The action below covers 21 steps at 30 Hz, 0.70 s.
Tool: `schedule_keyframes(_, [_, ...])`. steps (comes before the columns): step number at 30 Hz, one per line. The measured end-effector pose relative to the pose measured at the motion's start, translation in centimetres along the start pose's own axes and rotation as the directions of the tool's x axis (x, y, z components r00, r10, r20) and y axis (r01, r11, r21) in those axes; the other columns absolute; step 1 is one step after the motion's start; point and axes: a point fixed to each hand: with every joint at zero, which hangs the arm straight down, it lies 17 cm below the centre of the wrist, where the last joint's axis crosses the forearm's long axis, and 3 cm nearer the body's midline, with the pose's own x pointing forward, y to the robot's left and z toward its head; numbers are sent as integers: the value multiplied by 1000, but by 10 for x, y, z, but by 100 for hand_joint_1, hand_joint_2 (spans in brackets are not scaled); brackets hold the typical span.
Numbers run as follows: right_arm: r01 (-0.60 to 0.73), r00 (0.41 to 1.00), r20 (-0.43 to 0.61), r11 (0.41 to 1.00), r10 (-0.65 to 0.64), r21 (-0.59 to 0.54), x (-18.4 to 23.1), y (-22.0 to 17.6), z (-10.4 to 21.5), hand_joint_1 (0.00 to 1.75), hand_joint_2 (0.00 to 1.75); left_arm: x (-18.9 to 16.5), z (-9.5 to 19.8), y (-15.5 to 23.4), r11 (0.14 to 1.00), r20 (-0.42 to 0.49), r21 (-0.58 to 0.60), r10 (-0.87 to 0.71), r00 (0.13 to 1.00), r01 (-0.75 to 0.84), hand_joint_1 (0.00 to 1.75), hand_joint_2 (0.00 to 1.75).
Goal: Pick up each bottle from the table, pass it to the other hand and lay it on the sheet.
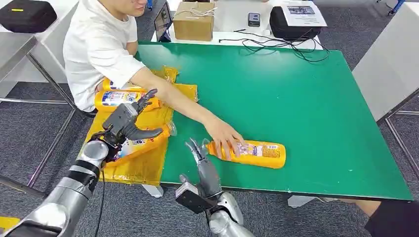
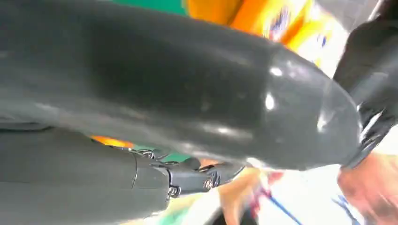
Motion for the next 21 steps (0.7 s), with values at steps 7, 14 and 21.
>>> schedule_keyframes(7, [-390, 913, 110, 920, 392, -38, 14, -33, 3, 0, 175, 59, 39, 18, 916, 249, 267, 236, 939, -301, 0, 175])
schedule_keyframes(14, [-548, 836, -59, 825, 545, -142, -12, -110, 31, 0, 175, 78, 141, 28, 821, 362, 413, 249, 898, -394, 0, 175])
schedule_keyframes(21, [-576, 817, -75, 800, 572, -171, -12, -132, 40, 0, 175, 88, 164, 35, 800, 379, 454, 225, 898, -392, 0, 175])
